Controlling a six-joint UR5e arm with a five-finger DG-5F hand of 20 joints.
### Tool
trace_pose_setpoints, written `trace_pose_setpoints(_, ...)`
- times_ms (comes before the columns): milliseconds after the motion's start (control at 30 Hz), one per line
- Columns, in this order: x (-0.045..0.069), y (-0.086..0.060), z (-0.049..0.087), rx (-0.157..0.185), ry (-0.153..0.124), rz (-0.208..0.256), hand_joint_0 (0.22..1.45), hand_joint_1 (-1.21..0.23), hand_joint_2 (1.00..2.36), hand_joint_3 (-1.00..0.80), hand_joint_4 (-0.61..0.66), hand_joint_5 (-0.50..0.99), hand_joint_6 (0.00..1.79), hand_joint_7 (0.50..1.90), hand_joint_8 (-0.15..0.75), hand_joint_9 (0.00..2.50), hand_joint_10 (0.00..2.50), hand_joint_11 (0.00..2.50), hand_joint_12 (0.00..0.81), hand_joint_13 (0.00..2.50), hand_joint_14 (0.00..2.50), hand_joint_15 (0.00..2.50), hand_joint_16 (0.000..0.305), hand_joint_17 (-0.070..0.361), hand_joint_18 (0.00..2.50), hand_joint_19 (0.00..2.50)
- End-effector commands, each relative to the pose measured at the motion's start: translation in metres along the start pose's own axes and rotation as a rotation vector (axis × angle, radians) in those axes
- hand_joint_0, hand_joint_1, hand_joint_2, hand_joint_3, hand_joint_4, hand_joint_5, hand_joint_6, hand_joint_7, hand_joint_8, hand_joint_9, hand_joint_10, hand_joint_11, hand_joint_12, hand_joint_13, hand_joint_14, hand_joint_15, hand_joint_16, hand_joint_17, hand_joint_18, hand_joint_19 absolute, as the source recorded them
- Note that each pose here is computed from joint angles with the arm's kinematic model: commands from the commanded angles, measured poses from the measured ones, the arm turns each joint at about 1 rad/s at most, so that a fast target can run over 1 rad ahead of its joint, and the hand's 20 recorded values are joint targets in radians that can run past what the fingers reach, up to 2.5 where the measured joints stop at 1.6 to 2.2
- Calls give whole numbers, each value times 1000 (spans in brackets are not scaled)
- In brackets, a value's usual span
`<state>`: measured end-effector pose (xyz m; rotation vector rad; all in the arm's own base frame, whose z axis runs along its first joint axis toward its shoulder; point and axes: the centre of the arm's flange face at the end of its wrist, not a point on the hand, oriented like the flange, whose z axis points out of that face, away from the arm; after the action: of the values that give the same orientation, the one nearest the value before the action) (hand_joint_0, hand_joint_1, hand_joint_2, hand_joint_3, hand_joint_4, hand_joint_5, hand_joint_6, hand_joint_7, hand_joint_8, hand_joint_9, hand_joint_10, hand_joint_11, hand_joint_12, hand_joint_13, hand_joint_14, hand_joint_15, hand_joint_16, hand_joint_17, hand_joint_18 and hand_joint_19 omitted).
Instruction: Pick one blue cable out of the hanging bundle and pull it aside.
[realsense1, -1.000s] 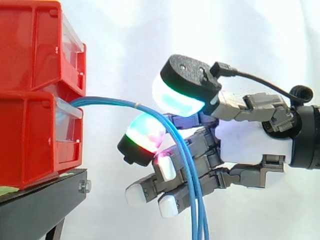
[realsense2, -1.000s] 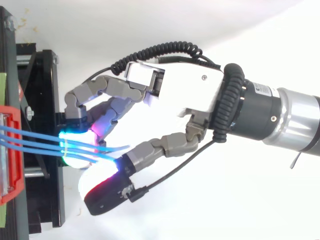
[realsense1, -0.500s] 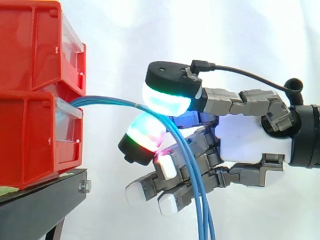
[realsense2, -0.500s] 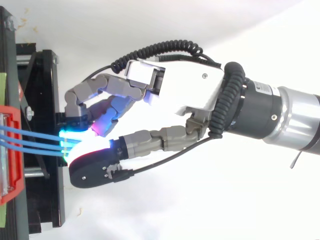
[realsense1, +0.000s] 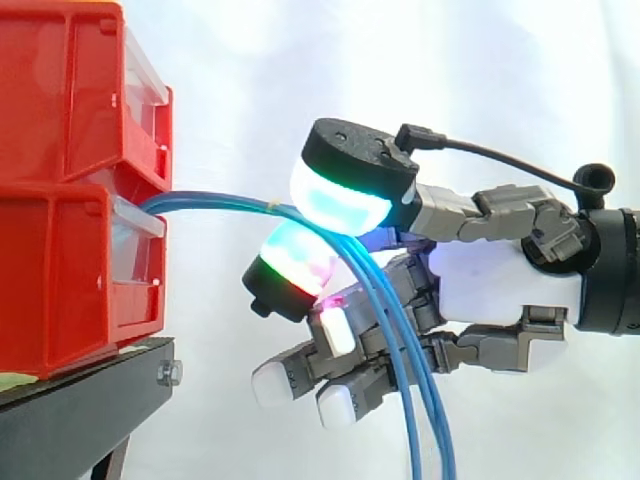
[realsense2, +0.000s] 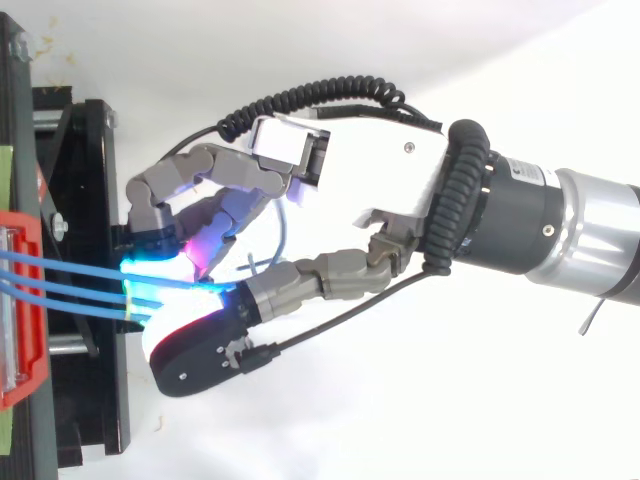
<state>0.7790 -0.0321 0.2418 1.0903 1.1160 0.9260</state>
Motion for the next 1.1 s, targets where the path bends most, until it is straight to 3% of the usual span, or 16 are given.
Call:
trace_pose_setpoints(0, 0, 0, 0, 1, 4, -1, 769, -898, 1000, -500, 22, -146, 936, 1548, 289, 1069, 20, 784, 326, 795, 14, 357, 46, 103, 870, 391)
trace_pose_setpoints(100, -3, 7, -1, 0, 7, -2, 727, -918, 1000, -500, 14, -140, 941, 1484, 274, 1081, 20, 795, 321, 810, 17, 390, 45, 101, 874, 408)
trace_pose_setpoints(200, -5, 8, -3, 13, 11, -7, 650, -948, 1000, -500, 20, -133, 944, 1299, 268, 1098, 21, 805, 317, 838, 17, 417, 44, 99, 880, 434)
trace_pose_setpoints(333, -7, 8, -4, 24, 12, -11, 544, -927, 1000, -500, 94, -124, 934, 1169, 287, 1114, 20, 792, 330, 853, 17, 425, 46, 104, 895, 439)
trace_pose_setpoints(600, -7, 7, -5, 33, 28, -16, 424, -832, 1000, -500, 155, -124, 918, 1167, 329, 1136, 16, 783, 375, 879, 17, 430, 55, 125, 948, 437)
trace_pose_setpoints(667, -7, 7, -5, 33, 28, -16, 393, -745, 1000, -500, 158, -124, 917, 1148, 343, 1143, 13, 773, 395, 884, 14, 428, 60, 135, 963, 434)
trace_pose_setpoints(800, -7, 8, -5, 32, 28, -15, 416, -647, 1000, -500, 162, -126, 914, 1164, 344, 1139, 17, 777, 391, 868, 16, 429, 59, 134, 937, 460)
trace_pose_setpoints(867, -8, 8, -5, 32, 27, -15, 500, -561, 1000, -500, 160, -132, 907, 1212, 319, 1117, 19, 777, 361, 839, 16, 453, 53, 119, 871, 503)
trace_pose_setpoints(1067, -9, 10, -3, 29, 24, -14, 556, -607, 1013, -340, 154, -138, 906, 1234, 308, 1109, 20, 788, 350, 824, 18, 465, 50, 113, 834, 522)
